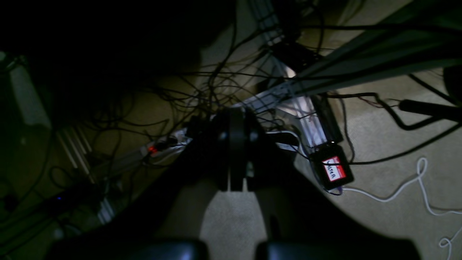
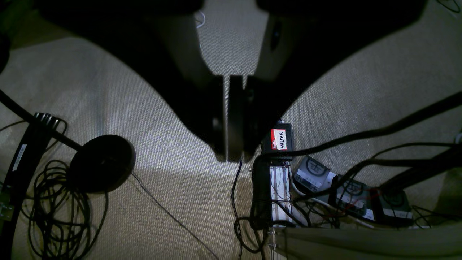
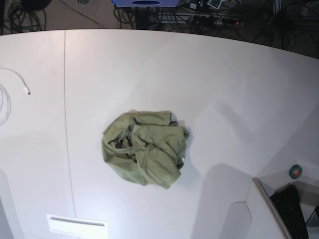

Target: Layout the t-shirt on the table in an organized manner, then fold the t-shirt properly

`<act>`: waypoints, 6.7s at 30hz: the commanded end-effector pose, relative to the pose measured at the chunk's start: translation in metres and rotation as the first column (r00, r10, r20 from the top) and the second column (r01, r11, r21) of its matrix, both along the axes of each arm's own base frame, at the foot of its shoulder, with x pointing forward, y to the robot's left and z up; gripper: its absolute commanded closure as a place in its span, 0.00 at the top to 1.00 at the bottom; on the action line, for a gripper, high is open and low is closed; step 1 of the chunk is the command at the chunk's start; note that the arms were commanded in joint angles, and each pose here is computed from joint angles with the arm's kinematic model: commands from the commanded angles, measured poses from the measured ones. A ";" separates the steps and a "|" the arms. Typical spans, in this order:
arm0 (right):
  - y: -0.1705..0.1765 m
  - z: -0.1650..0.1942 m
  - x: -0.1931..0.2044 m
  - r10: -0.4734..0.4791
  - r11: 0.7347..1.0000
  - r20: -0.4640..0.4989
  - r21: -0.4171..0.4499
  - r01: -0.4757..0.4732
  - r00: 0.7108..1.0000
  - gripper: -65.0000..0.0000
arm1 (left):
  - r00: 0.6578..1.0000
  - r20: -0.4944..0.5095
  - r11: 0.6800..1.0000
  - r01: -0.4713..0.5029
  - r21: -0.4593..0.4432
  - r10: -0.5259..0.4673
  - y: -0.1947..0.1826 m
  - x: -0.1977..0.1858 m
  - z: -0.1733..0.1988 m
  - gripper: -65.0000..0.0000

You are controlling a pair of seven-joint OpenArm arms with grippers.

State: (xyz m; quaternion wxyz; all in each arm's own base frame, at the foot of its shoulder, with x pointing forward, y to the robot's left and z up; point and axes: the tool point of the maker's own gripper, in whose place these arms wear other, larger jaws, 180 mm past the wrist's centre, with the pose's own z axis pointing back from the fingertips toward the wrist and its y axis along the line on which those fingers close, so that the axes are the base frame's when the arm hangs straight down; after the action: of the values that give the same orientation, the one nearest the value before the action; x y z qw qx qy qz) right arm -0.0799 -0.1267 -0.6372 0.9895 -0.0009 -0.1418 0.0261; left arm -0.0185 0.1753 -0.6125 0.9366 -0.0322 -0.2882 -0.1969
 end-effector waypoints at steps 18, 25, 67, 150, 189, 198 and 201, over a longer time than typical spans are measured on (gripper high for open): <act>-0.002 -0.004 -0.023 -0.004 1.000 -0.113 -0.004 0.003 0.994 0.00 | 0.974 -0.224 0.994 -0.011 0.112 0.036 0.016 -0.016 -0.025 0.00; -0.002 -0.004 -0.023 -0.002 1.000 -0.113 -0.004 0.002 0.994 0.00 | 0.974 -0.226 0.994 -0.011 0.111 0.036 0.015 -0.018 -0.025 0.00; -0.002 -0.005 -0.014 -0.002 1.000 -0.099 -0.004 0.002 0.995 0.00 | 0.975 -0.219 0.994 -0.016 0.110 0.040 0.015 -0.015 -0.025 0.00; -0.015 -0.006 -0.006 0.006 1.000 -0.087 -0.023 -0.009 0.996 0.00 | 0.980 -0.198 0.994 -0.014 0.109 0.035 0.018 -0.007 -0.024 0.00; -0.015 -0.006 -0.005 0.008 1.000 -0.081 -0.023 -0.010 0.997 0.00 | 0.980 -0.197 0.994 -0.013 0.109 0.034 0.018 -0.008 -0.024 0.00; -0.013 0.002 -0.004 0.012 1.000 0.001 -0.016 -0.011 1.000 0.00 | 0.980 -0.194 0.994 -0.015 0.108 0.035 0.018 -0.008 -0.024 0.00; -0.013 0.002 -0.006 0.012 1.000 -0.002 -0.016 -0.012 1.000 0.00 | 0.983 -0.183 0.995 -0.013 0.102 0.032 0.017 -0.006 -0.023 0.00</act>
State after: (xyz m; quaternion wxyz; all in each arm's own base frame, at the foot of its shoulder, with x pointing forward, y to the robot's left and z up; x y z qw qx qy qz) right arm -0.0785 -0.1392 -0.6373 0.9894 -0.0079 -0.1419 0.0313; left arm -0.0200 0.1876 -0.6375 0.9626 -0.0027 -0.1875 -0.1955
